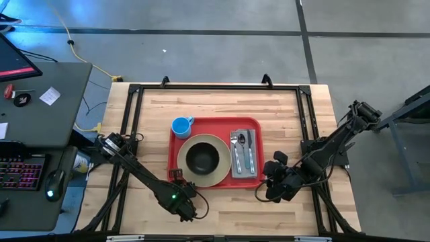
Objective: Set up tray
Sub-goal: Move the red serving tray to the middle of the table
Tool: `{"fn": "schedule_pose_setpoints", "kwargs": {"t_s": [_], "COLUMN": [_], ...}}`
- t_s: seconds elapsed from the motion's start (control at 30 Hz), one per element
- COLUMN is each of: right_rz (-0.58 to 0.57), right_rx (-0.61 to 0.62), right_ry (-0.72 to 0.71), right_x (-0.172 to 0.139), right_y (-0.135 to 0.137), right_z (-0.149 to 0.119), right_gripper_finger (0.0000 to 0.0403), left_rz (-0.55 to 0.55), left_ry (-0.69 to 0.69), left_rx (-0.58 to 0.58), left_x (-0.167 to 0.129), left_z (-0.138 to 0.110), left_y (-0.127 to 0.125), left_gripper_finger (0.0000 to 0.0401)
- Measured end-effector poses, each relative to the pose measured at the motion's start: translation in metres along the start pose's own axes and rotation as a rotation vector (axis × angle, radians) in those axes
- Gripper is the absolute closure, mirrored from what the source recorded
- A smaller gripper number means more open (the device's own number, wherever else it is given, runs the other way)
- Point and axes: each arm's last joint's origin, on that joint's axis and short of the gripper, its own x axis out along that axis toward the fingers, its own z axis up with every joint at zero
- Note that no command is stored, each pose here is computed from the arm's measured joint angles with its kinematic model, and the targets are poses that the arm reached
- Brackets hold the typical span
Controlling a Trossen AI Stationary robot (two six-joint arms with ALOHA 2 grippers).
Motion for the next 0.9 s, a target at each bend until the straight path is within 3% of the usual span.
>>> {"fn": "schedule_pose_setpoints", "kwargs": {"t_s": [0.33,0.53,0.9], "right_rz": [0.002,0.012,0.021], "right_rx": [0.001,0.001,0.001], "right_ry": [0.001,0.015,0.026], "right_x": [0.0000,0.0000,0.0000], "right_y": [0.0001,0.0005,0.0008], "right_z": [0.0000,-0.0004,-0.0007], "right_gripper_finger": [0.0258,0.0258,0.0258], "left_rz": [0.057,0.038,-0.014], "left_ry": [0.026,0.018,0.054], "left_rx": [0.008,-0.001,-0.007], "left_x": [-0.0003,-0.0002,-0.0033], "left_z": [-0.0036,-0.0025,-0.0016], "left_y": [0.0046,0.0031,0.0010], "left_gripper_finger": [0.0288,0.0285,0.0176]}}
